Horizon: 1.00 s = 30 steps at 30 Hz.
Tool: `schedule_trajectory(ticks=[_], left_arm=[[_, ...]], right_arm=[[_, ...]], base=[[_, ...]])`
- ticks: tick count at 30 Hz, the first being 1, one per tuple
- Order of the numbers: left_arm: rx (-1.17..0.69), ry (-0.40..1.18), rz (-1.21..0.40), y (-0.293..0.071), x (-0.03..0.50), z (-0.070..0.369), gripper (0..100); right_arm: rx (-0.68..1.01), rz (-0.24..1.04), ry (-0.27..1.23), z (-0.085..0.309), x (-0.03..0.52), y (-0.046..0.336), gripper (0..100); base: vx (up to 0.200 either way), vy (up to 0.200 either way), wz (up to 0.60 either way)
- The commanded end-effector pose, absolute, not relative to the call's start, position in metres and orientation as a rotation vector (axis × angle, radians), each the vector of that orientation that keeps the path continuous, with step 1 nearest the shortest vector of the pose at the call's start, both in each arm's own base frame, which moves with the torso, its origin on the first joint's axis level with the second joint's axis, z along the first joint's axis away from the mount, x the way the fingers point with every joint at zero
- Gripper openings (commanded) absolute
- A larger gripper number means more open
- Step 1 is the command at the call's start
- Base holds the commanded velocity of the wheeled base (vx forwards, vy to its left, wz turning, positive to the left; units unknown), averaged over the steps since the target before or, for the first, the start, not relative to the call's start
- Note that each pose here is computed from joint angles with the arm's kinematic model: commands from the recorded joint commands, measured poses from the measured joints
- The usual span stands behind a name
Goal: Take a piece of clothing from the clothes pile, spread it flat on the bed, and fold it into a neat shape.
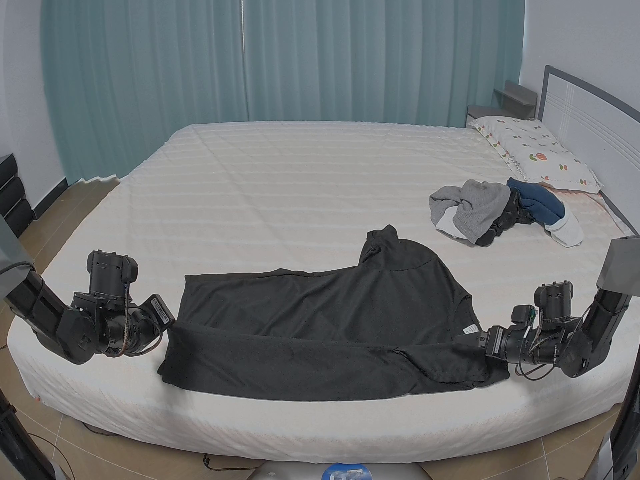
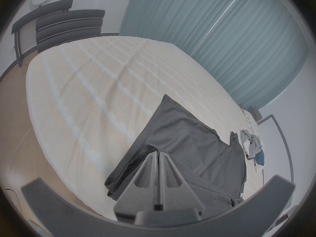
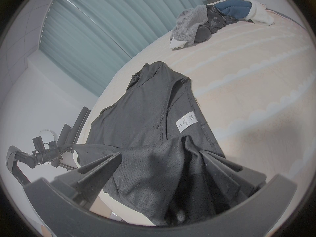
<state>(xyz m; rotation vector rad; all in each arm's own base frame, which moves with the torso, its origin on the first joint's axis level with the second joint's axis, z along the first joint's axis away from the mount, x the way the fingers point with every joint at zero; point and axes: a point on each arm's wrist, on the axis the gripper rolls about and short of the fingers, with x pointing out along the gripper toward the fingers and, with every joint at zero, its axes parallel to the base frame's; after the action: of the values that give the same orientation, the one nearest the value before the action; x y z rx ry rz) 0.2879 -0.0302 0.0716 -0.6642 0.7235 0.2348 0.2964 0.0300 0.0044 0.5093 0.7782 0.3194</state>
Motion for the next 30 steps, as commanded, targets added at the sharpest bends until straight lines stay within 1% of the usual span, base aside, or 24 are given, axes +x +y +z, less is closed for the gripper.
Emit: schedule_trajectory(ticks=[1,2,3,15,22,23,30], left_arm=[[-0.664,0.725,0.236,-0.03,0.288,0.071,0],[-0.664,0.726,0.237,-0.03,0.288,0.07,0],[-0.664,0.726,0.237,-0.03,0.288,0.07,0],[-0.659,0.724,0.234,-0.03,0.288,0.071,0],[-0.662,0.715,0.24,-0.027,0.288,0.073,0],[-0.654,0.713,0.24,-0.026,0.288,0.074,0],[-0.631,0.681,0.224,-0.023,0.279,0.089,0]], right_arm=[[0.51,0.32,0.789,0.001,0.297,0.031,100],[0.511,0.319,0.786,0.001,0.297,0.031,100],[0.511,0.319,0.785,0.002,0.297,0.031,0],[0.514,0.303,0.765,0.006,0.298,0.026,0],[0.515,0.3,0.706,0.024,0.296,0.02,0],[0.513,0.303,0.679,0.034,0.293,0.018,0],[0.501,0.318,0.613,0.061,0.274,0.017,0]], base=[[0.0,0.0,0.0],[0.0,0.0,0.0],[0.0,0.0,0.0],[0.0,0.0,0.0],[0.0,0.0,0.0],[0.0,0.0,0.0],[0.0,0.0,0.0]])
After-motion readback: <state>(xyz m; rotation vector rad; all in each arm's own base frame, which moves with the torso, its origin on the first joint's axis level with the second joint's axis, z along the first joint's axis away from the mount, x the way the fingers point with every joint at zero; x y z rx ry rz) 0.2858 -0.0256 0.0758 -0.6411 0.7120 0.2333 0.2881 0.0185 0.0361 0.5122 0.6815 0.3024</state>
